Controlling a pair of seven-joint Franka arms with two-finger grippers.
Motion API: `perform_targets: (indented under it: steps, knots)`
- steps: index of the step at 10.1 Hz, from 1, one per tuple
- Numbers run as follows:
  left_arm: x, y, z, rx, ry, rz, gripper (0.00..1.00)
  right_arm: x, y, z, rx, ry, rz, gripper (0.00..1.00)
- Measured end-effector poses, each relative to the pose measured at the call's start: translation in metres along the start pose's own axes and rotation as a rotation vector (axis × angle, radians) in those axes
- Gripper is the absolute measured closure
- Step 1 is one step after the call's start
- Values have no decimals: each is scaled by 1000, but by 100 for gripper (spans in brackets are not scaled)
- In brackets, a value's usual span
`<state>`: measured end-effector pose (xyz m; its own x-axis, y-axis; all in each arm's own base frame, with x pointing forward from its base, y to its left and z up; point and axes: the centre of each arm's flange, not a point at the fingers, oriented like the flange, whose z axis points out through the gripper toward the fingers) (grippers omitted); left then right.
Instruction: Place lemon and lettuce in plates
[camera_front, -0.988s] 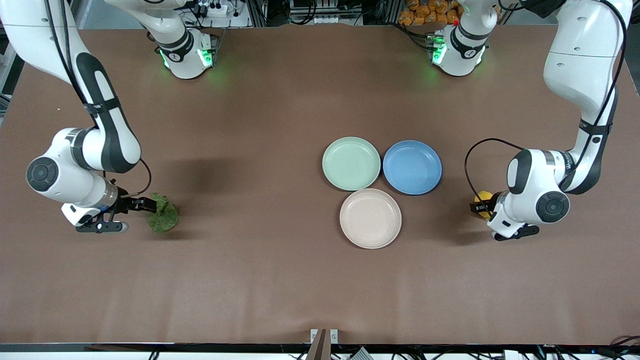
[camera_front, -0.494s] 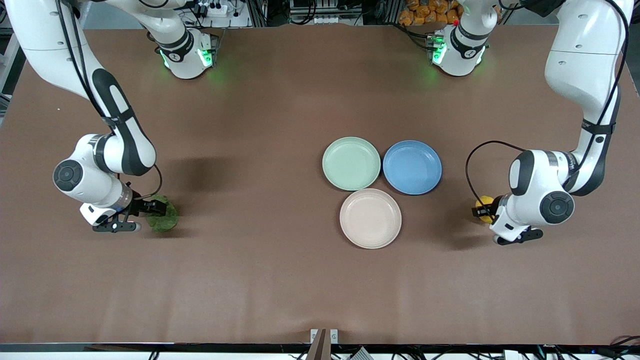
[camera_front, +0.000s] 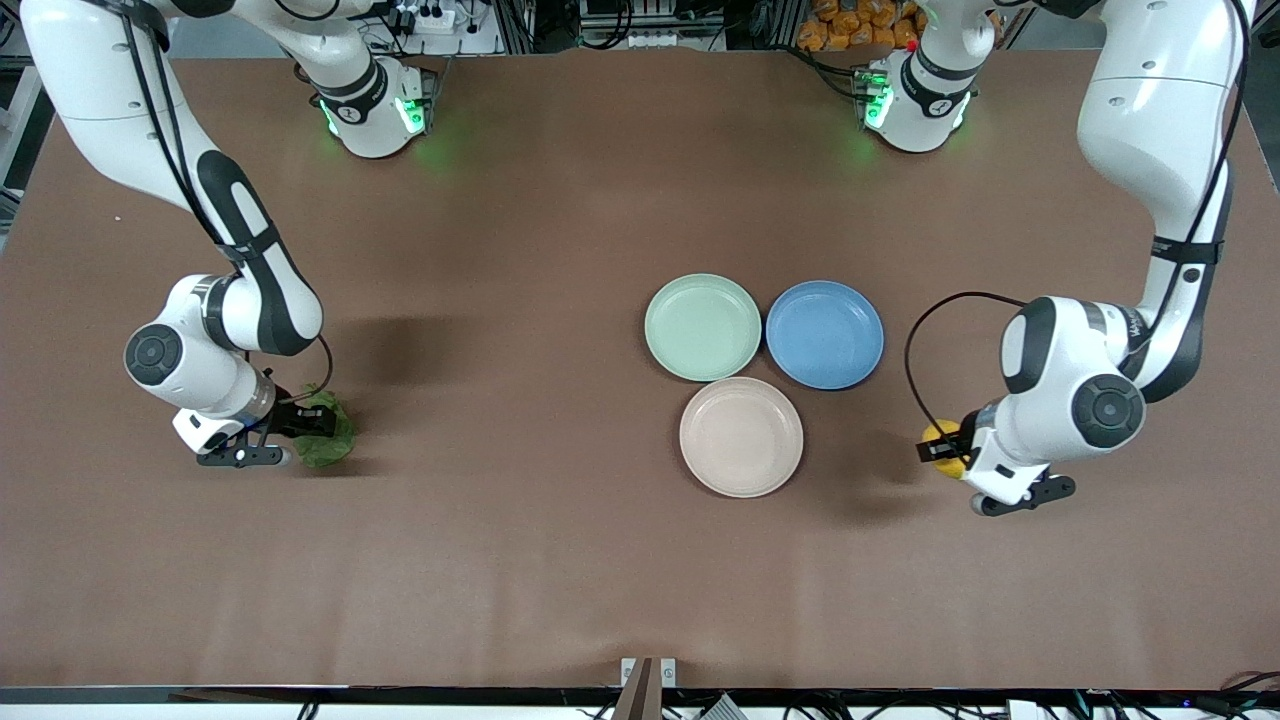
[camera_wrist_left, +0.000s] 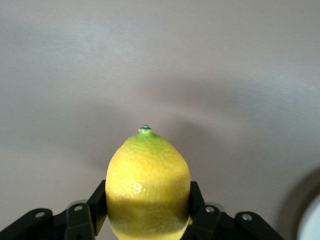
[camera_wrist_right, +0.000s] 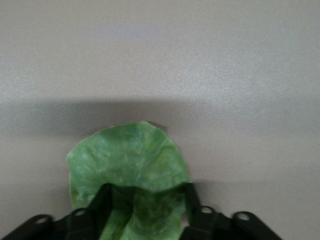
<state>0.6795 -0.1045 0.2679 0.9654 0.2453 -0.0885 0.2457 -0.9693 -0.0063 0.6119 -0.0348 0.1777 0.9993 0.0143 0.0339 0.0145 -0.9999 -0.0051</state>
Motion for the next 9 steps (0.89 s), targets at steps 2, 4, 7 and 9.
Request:
perform_targets:
  steps: [2,4,7,9]
  knots:
    - [-11,33,-7,-16,9,-14,34,0,-2,2,0,1,-4,52]
    - [-24,68,-15,-36,16,-38,34,1,-3,1,-1,4,-5,84]
    - [-51,129,-22,-67,28,-76,34,1,-4,0,-1,6,-6,97]
    - [-63,159,-18,-94,53,-92,34,3,-4,-1,-1,10,-8,97]
